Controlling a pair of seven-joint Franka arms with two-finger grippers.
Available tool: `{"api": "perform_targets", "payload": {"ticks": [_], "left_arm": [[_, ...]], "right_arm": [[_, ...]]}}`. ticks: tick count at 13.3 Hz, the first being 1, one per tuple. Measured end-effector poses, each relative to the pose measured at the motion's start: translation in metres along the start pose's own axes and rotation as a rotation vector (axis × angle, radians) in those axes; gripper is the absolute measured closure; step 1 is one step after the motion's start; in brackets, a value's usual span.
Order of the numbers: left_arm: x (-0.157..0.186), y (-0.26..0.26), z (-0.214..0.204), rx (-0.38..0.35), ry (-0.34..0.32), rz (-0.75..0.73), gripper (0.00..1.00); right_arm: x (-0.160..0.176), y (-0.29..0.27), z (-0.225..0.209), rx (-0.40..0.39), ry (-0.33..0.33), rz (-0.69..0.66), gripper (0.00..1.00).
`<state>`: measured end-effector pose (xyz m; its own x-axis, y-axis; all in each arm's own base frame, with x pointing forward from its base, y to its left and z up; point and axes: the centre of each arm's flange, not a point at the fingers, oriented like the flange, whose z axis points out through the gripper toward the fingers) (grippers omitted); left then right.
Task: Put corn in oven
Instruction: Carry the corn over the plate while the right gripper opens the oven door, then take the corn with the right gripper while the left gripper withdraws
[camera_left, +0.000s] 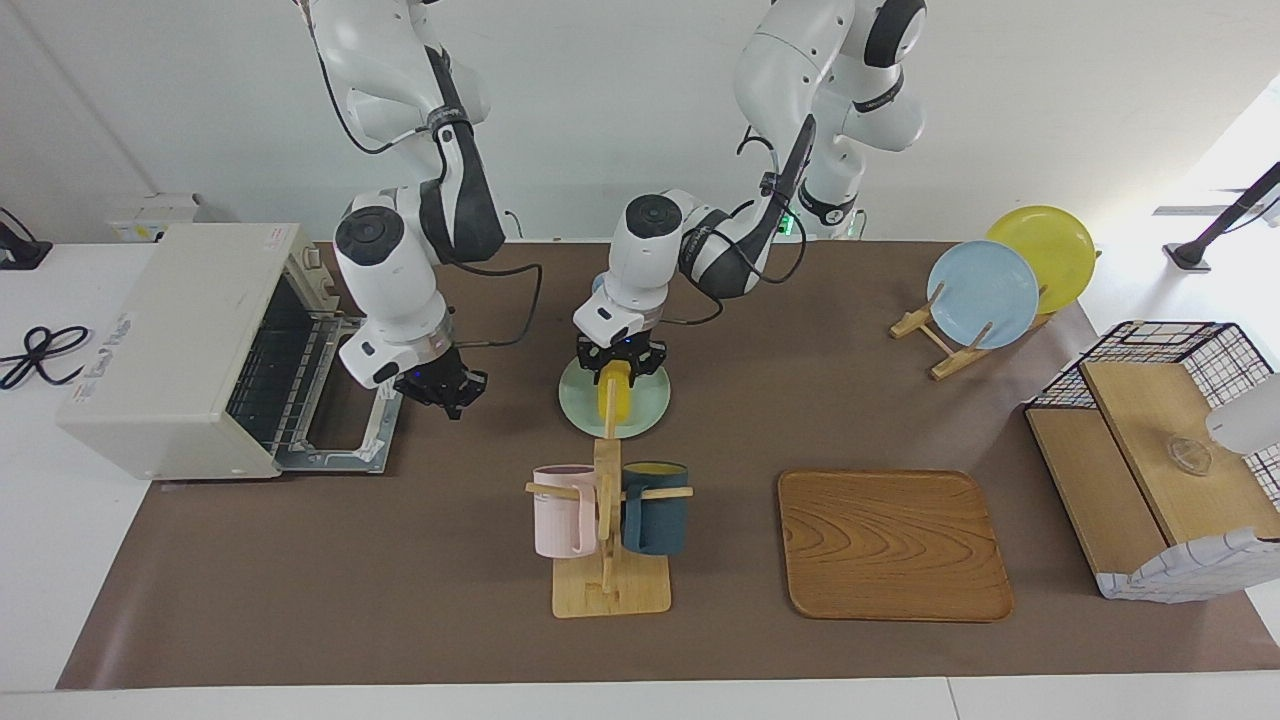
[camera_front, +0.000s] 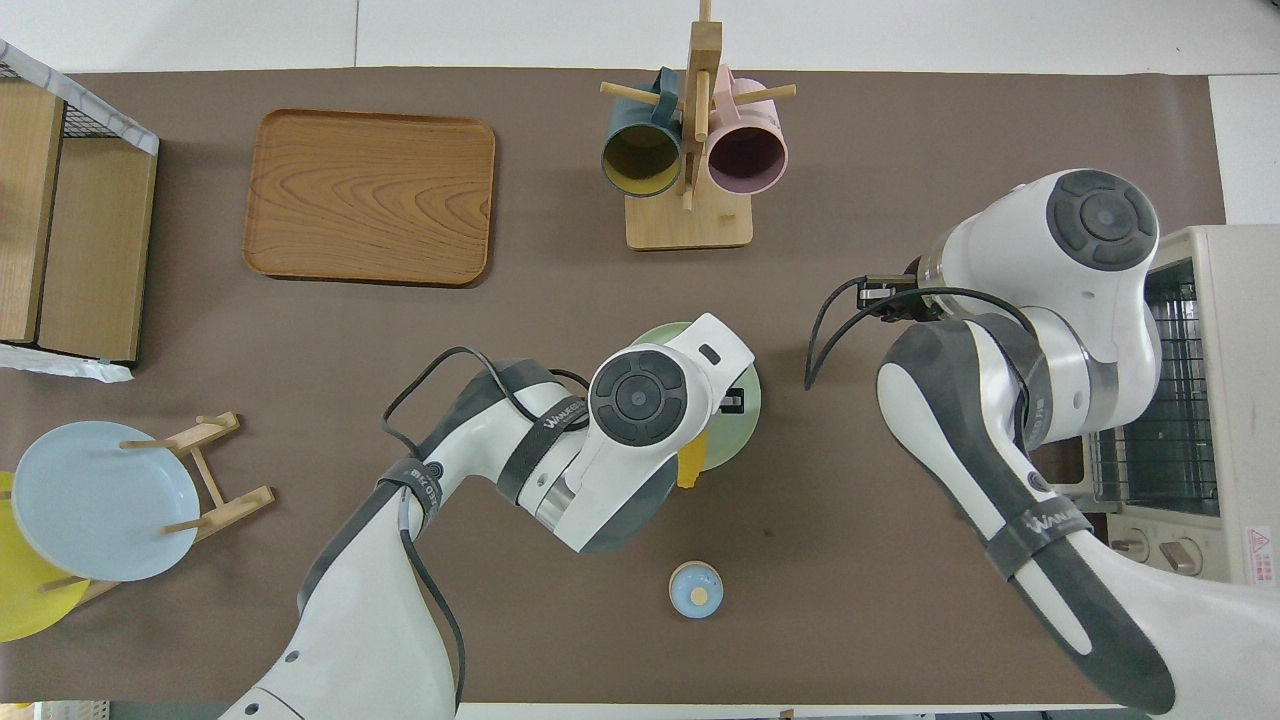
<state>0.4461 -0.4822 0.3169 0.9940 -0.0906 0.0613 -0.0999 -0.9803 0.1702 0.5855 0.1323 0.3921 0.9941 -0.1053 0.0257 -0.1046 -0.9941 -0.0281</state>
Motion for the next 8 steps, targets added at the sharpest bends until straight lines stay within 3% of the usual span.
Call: {"api": "perform_targets", "payload": {"ticks": [2,4,5,7,8], "left_arm": [[0.004,-0.003,-0.003,0.002,0.006,-0.004,0.26],[0.015,-0.016,-0.018,0.01,0.011,-0.027,0.01],[0.026,-0.03,-0.037,0.019,0.009,-0.042,0.0],[0.055,-0.08,-0.099,0.04,0.005,-0.068,0.0],[0.069,-0.111,-0.131,0.048,0.005,-0.084,0.0]], "right_arm": [[-0.008,-0.025,-0.002,0.002,0.002,0.022,0.96],[-0.01,-0.035,-0.004,0.003,0.001,0.026,0.81],[-0.008,-0.037,-0.01,0.0,-0.006,0.025,0.81],[-0.005,-0.058,-0.03,0.003,-0.005,0.026,0.68],[-0.006,-0.075,-0.038,0.01,0.008,0.033,0.68]]}}
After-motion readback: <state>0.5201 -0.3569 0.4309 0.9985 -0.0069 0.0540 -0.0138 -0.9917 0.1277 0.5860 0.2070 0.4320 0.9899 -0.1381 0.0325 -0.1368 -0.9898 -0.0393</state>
